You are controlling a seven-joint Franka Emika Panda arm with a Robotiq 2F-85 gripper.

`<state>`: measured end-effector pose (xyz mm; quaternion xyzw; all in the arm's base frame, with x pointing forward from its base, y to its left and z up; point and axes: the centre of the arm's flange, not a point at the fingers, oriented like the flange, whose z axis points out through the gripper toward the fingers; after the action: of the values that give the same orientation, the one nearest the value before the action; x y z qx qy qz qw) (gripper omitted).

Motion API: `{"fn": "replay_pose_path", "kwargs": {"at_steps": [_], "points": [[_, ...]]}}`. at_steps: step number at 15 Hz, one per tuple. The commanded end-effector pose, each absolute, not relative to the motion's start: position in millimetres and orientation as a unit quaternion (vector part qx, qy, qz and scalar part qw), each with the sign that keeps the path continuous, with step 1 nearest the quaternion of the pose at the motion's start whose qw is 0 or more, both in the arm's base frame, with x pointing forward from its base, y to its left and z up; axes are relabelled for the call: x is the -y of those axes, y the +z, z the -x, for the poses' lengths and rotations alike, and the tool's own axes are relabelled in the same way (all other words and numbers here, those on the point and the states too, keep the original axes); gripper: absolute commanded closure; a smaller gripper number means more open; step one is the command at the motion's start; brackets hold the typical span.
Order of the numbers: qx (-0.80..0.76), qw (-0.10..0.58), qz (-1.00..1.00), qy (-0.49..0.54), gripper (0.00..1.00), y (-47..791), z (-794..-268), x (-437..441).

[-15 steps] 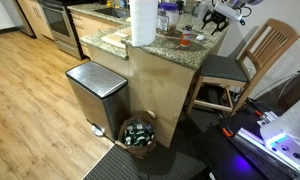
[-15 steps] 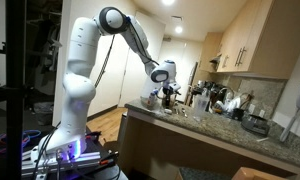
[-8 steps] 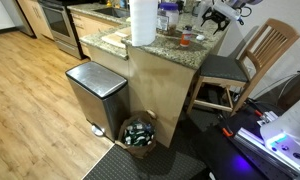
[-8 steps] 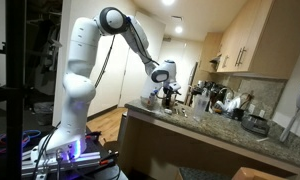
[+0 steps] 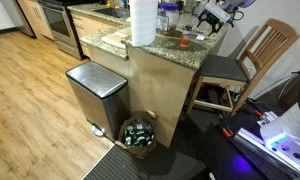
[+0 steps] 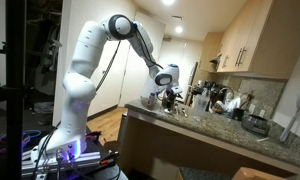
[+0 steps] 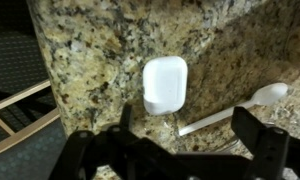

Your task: Move the white object to the left then take the left spoon and put it in the clear cup

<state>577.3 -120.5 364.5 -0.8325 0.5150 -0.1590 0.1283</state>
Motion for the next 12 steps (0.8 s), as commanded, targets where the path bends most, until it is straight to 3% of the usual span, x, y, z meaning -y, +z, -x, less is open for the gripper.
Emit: {"fn": "replay_pose_path", "kwargs": {"at_steps": [1, 12], "points": [[-0.519, 0.125, 0.831, -0.156, 0.00, 361.3, -578.5, 120.0], [-0.537, 0.144, 0.821, -0.130, 0.00, 345.3, -577.0, 118.9]]}}
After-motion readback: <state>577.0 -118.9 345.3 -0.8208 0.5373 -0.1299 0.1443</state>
